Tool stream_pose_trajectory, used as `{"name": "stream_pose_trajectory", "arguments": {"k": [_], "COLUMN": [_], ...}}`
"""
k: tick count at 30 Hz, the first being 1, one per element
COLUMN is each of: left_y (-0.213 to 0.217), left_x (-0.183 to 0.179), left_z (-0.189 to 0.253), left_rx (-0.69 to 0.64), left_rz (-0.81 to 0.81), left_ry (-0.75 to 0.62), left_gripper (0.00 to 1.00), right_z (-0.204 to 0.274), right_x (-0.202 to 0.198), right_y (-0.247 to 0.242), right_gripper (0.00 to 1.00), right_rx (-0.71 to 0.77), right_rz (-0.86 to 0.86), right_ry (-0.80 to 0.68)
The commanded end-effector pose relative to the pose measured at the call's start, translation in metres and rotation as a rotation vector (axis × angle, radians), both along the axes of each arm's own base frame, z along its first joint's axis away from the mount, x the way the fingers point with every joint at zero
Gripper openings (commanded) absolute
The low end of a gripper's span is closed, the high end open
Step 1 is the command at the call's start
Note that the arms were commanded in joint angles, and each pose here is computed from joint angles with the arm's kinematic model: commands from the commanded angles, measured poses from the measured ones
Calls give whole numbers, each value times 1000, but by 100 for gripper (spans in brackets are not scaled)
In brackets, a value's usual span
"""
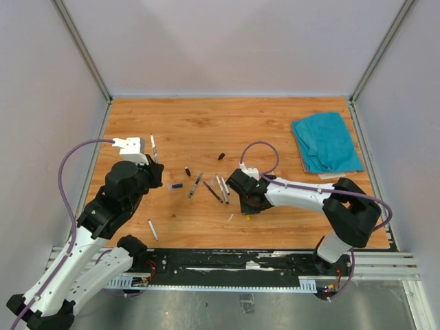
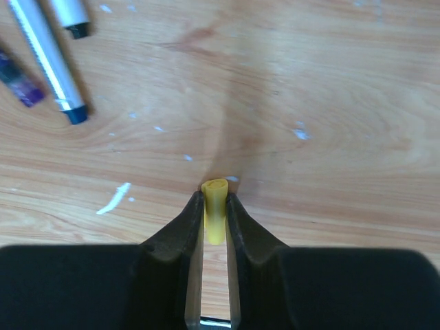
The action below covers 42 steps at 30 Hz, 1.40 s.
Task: Insert the pens into the pen caps
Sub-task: Pick up the pen cap from the center of the board.
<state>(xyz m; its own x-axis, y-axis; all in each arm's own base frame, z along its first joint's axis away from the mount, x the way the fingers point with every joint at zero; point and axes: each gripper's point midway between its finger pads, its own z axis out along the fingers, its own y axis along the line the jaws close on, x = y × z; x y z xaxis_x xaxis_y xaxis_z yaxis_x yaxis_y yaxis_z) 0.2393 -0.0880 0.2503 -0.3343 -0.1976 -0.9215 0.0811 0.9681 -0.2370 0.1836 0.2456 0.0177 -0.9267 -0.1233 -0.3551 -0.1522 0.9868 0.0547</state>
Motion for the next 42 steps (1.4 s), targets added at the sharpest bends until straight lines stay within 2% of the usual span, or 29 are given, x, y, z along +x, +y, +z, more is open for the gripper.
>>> {"name": "stream_pose_trajectory", "arguments": {"k": [1, 4, 7, 9, 15, 23, 34, 42], "left_y": [-12, -24, -45, -54, -88, -137, -199, -229], "left_x": [4, 4, 3, 2, -4, -24, -63, -91], "left_z": [6, 5, -2, -10, -21, -28, -19, -13], "left_rx": [-14, -32, -77, -104, -227, -305, -316, -300], "left_rz": [-58, -109, -201, -235, -362, -499, -763, -938], "left_ry": [-15, 2, 30, 49, 59, 53, 5, -39], "left_gripper": [1, 0, 0, 0, 1, 0, 0, 1], "right_z": [8, 10, 31, 44, 87, 162, 280, 328], "right_x": [7, 12, 26, 33, 41, 53, 61, 55], "right_y": [-21, -24, -19, -22, -38, -38, -39, -32], "right_gripper": [1, 1, 0, 0, 1, 1, 1, 1], "right_rx": [28, 147, 345, 412, 530, 744, 918, 1072], "right_rz": [-15, -40, -70, -82, -93, -36, -7, 33], "right_ry": [-24, -60, -174, -237, -349, -617, -883, -972]}}
